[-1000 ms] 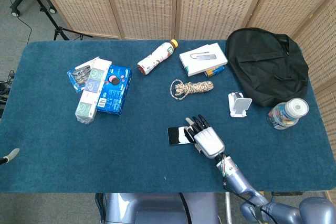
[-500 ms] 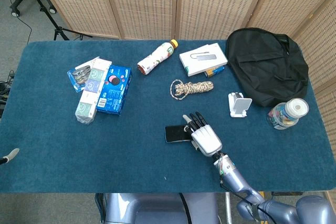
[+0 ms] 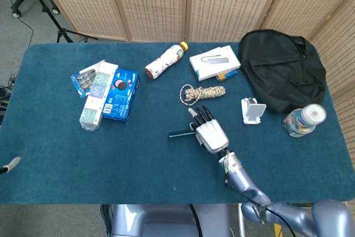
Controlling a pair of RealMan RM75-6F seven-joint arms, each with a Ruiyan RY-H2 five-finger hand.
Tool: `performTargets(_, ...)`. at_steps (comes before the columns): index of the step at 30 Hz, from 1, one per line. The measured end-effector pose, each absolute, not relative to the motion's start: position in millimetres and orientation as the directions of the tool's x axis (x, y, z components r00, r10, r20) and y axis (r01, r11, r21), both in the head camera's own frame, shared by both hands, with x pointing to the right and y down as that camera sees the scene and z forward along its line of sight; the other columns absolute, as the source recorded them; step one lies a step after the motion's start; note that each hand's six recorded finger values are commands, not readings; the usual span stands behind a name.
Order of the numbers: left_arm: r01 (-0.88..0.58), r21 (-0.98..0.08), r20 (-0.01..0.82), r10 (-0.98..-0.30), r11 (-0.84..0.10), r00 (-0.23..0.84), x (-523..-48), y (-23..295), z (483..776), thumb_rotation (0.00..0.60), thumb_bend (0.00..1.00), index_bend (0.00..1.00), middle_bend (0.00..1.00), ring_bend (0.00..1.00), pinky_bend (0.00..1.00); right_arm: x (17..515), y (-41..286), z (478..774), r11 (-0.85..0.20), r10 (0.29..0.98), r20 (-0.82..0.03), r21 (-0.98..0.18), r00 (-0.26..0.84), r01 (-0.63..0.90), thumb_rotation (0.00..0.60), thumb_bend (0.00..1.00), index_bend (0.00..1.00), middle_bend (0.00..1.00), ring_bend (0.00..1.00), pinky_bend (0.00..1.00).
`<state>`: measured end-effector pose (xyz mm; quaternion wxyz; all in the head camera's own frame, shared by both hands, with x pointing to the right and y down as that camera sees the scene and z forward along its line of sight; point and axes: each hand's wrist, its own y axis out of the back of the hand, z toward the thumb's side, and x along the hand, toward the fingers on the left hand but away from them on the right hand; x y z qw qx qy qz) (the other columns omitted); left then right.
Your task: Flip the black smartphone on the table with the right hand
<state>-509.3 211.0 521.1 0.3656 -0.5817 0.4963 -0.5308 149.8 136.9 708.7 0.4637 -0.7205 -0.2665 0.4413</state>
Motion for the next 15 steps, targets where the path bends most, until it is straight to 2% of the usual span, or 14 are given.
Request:
performTargets(3, -0.191, -0.952, 0.256, -0.965, -0.24, -0.06, -511, 211, 521, 0.6, 0.0, 0.0, 0.0, 0.0, 0.0, 142, 120, 710, -0.42, 0.804, -0.393, -0.906, 0.446, -0.04, 0.6, 0.76, 0.46, 0.0, 0.0, 0.0)
performTargets(8, -0.193, -0.951, 0.257, -0.964, -0.241, -0.062, -512, 210, 521, 0.6, 0.0, 0.0, 0.0, 0.0, 0.0, 130, 99, 715, -0.405, 0.82, -0.397, -0.912, 0.412, -0.072, 0.6, 0.52, 0.4, 0.0, 0.0, 0.0)
performTargets(15, -0.199, -0.951, 0.256, -0.964, -0.237, -0.073, -516, 208, 520, 0.6, 0.0, 0.0, 0.0, 0.0, 0.0, 126, 96, 707, -0.38, 0.827, -0.375, -0.922, 0.418, -0.075, 0.6, 0.44, 0.39, 0.0, 0.0, 0.0)
